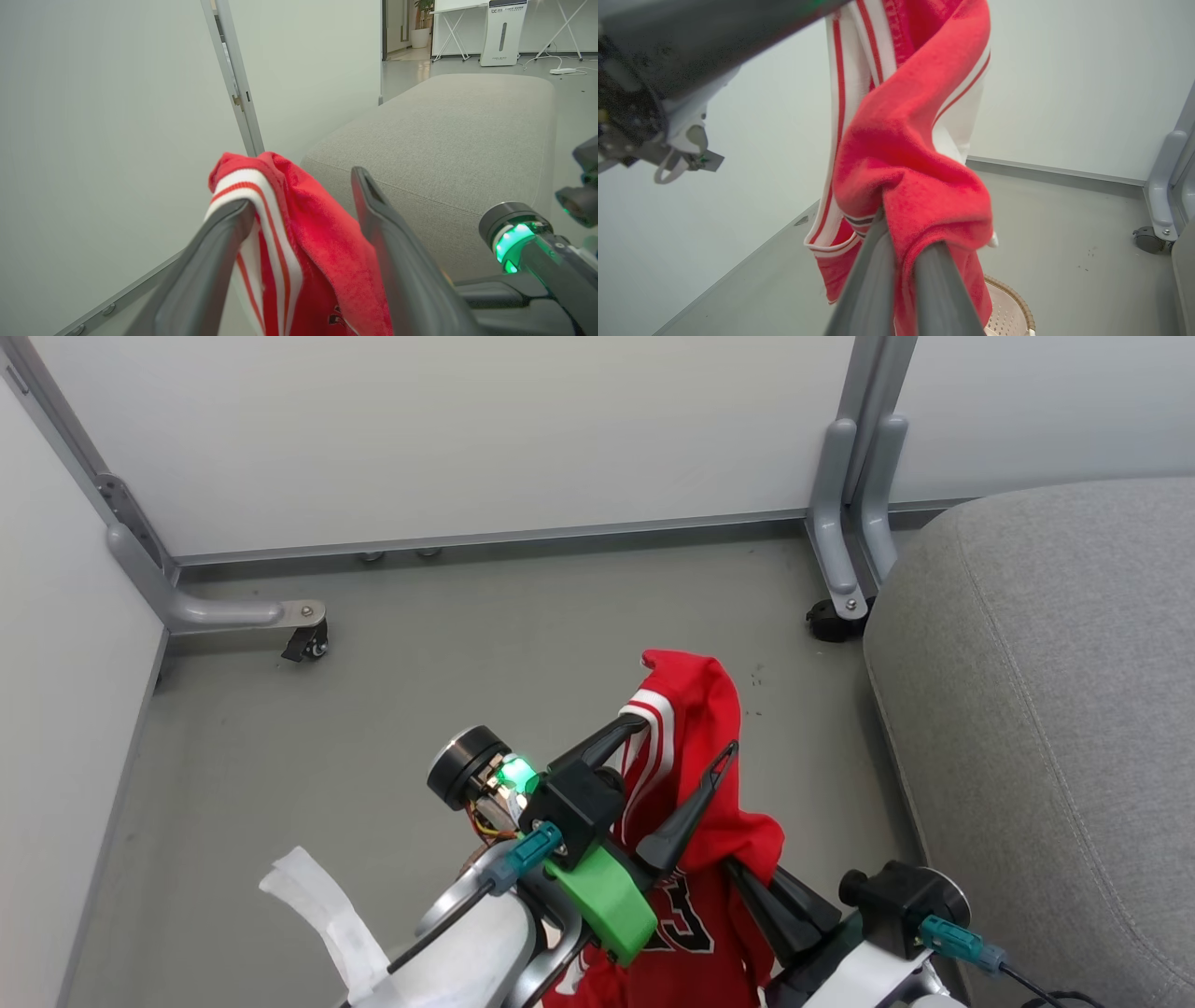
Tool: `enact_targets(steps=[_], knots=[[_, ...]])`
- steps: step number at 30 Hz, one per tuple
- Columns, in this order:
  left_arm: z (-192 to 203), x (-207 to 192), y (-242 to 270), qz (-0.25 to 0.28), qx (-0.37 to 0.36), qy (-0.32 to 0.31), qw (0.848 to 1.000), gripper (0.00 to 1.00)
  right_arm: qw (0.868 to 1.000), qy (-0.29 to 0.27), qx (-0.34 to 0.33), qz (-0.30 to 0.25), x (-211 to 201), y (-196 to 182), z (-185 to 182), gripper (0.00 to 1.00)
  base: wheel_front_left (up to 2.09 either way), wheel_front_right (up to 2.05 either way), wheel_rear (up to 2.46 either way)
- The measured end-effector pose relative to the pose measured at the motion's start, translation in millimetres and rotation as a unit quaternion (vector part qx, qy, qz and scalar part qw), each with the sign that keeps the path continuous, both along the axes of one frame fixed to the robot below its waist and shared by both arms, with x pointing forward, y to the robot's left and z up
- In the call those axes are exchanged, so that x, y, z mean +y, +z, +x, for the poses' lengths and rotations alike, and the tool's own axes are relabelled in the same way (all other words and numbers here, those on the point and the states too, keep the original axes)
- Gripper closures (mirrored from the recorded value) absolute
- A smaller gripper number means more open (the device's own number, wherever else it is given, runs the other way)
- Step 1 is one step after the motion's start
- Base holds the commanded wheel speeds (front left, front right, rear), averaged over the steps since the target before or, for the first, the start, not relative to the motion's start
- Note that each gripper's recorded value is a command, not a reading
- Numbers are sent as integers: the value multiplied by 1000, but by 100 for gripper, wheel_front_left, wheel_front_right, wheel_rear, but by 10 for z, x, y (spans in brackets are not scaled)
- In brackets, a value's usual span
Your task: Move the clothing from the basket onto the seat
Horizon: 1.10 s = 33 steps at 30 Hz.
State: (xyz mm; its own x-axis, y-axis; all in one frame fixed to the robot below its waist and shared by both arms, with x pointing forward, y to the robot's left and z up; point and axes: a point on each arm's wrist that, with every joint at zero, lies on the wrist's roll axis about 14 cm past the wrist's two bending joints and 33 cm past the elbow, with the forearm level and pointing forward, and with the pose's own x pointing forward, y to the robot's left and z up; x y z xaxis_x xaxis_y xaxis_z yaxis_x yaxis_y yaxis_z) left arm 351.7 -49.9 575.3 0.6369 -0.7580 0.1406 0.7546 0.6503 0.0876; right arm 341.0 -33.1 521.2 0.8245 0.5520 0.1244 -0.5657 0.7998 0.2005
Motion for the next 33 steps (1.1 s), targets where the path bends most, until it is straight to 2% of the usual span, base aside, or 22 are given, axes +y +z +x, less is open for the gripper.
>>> enact_targets(steps=[12,22,33], knots=[[-20,-5,-74,8,13,-3,1000,0,1000,-22,-12,7,-111,86,48,100,0,0,0],[-118,-36,-367,31,63,-25,997,0,998,-57,-28,15,-313,198,130,100,0,0,0],[-241,-115,-609,45,108,-75,990,0,988,-142,-52,13,-832,328,269,100,0,0,0]])
